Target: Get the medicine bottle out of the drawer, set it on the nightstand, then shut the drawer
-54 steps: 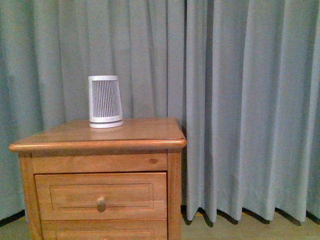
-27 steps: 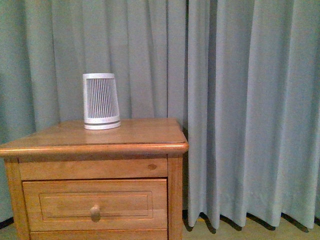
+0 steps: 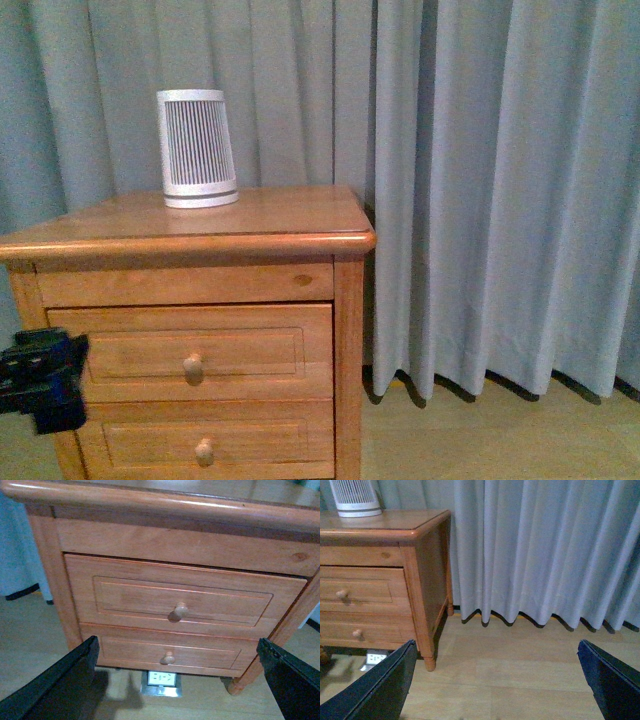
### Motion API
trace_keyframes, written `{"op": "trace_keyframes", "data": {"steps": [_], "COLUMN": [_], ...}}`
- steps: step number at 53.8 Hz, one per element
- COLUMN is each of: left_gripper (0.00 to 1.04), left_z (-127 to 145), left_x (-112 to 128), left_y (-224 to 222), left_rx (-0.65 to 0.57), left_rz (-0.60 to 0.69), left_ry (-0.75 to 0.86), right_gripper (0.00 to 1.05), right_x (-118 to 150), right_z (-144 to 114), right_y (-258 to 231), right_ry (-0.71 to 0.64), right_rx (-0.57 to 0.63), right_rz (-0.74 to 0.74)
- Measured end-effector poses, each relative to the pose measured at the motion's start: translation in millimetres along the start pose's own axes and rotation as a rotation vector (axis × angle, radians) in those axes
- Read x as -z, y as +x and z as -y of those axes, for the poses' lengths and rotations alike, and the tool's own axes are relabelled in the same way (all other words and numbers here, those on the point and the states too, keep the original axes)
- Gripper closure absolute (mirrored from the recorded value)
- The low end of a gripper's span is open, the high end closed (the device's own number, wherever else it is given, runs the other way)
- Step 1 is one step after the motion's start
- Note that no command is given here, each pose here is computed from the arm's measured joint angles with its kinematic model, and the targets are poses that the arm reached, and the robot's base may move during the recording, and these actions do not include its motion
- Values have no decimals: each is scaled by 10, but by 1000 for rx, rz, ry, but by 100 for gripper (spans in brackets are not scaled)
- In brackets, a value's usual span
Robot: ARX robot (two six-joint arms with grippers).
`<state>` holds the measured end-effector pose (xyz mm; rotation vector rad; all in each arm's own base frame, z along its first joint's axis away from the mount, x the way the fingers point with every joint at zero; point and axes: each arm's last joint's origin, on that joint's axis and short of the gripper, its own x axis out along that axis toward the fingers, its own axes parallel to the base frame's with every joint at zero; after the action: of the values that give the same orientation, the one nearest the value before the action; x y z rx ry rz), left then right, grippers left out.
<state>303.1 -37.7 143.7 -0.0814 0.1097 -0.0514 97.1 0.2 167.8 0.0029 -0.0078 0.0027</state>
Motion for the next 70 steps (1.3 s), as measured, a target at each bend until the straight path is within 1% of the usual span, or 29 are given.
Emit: {"op": "trace_keyframes", "data": {"steps": [6,15,32,41,53,70], "left_gripper": [7,7,7,7,7,7], "left_z": [116,217,287,303,335,307], "left_x": [143,382,651,730,806,933], "left_y": [337,754,1408,1636,1880,2082], "left_rx": [26,44,43,23,25,15], "left_rz": [-1,-26,-36,-46,-65,-95], "left_ry": [27,60,163,175,161,140], "right_gripper": [7,7,7,7,7,7], "right_x": [0,0,0,0,0,0], "right_z": [0,0,0,0,0,0], "right_y": [0,0,0,0,0,0], "right_ry": [0,0,0,0,0,0], "right_rx": [0,0,0,0,0,0], "right_rz": [0,0,0,0,0,0]}}
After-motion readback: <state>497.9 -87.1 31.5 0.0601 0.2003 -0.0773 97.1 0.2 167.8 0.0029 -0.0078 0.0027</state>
